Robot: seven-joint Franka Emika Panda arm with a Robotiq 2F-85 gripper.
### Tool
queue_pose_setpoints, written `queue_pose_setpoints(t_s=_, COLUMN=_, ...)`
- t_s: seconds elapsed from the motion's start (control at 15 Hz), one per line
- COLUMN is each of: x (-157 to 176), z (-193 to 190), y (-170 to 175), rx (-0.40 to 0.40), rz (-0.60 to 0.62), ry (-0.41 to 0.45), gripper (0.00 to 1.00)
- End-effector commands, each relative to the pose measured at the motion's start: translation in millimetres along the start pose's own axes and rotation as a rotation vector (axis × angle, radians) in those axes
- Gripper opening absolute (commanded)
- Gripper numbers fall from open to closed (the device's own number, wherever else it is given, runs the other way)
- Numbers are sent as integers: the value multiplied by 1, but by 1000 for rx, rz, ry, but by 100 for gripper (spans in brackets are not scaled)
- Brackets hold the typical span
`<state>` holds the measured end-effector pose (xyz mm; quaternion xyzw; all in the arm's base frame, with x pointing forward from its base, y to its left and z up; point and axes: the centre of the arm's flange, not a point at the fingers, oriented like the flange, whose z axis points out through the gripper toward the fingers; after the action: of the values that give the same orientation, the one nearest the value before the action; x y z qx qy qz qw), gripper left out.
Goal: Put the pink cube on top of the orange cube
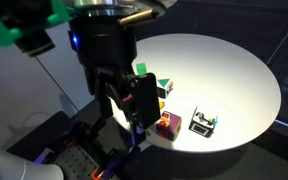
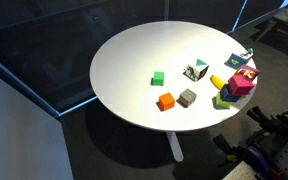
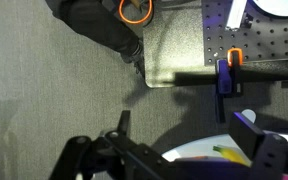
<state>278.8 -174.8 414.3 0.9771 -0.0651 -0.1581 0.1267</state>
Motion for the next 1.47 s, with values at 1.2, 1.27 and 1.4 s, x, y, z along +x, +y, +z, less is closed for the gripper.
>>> queue_pose_setpoints(t_s=1.2, x=36, z=-34, y=-79, rx=174, rz=70, ry=232, gripper=100)
queue_pose_setpoints(t_s=1.27, x=40, z=-35, y=-87, rx=188, rz=93, ry=265, gripper=100)
queue_pose_setpoints(t_s=1.4, x=49, z=-35, y=-103, rx=214, rz=128, ry=302, gripper=100)
